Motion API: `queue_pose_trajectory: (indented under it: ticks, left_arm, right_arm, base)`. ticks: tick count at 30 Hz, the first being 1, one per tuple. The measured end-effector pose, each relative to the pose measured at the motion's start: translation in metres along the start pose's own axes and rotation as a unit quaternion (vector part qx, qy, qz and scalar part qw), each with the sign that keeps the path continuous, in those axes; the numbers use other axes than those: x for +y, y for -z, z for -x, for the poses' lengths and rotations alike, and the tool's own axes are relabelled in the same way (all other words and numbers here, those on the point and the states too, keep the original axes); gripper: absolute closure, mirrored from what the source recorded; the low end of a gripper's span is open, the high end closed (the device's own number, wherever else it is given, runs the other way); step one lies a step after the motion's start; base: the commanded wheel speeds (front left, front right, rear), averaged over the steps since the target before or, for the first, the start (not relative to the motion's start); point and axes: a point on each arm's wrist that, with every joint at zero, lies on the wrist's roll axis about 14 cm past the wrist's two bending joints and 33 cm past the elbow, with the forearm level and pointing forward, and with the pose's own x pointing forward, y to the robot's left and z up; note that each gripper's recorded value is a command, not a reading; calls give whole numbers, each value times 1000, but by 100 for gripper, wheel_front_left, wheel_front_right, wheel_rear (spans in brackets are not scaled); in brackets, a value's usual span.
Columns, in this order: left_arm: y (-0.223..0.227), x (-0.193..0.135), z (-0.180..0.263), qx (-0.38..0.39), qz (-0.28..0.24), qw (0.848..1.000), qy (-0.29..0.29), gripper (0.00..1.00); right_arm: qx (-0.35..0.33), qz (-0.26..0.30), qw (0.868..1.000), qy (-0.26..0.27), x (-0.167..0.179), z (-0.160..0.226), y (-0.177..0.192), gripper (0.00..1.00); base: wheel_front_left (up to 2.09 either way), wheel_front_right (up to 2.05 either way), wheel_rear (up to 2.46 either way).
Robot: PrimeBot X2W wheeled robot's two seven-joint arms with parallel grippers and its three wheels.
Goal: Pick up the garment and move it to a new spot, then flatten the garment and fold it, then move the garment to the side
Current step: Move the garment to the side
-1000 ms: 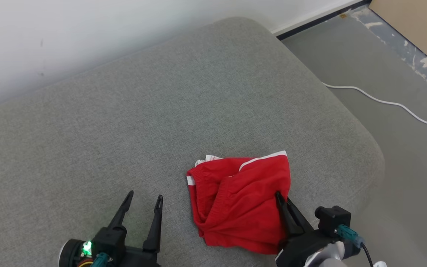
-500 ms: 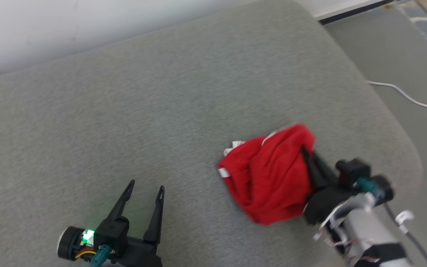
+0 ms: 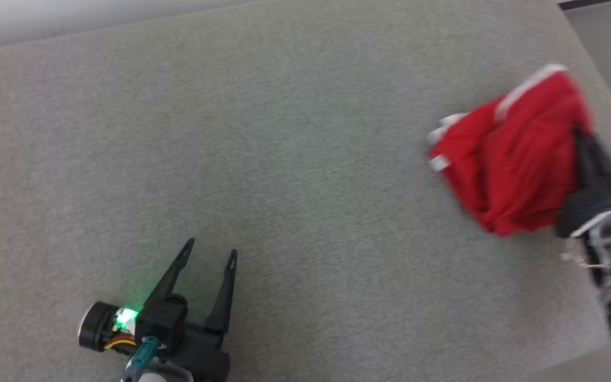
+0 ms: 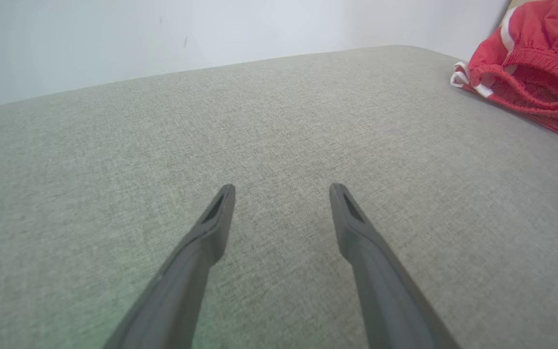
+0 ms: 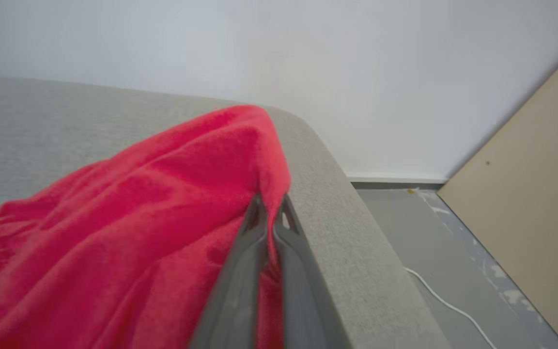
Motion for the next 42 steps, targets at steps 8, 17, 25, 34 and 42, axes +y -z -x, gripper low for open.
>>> queue_pose_trajectory:
  ticks: [8,17,25,34,42]
  left_arm:
    - [5,16,10,8,-4,1000,-21,0]
    - [8,29,20,18,-7,999,-44,0]
    - [-3,35,28,7,-10,998,-69,0]
    - [-20,60,52,-12,-10,991,-137,0]
    - [-28,87,91,-19,-10,978,-206,0]
  right_arm:
    - [39,41,995,88,-66,-7,16,71]
    - [28,17,990,136,-71,-9,9,0]
    - [-66,-35,995,61,11,-11,-38,0]
    - [-103,-95,989,-48,96,26,-49,0]
    - [-89,-136,983,-90,136,57,-36,0]
  base:
    - [0,0,0]
    - [0,0,0]
    - [0,0,0]
    - [0,0,0]
    - [0,0,0]
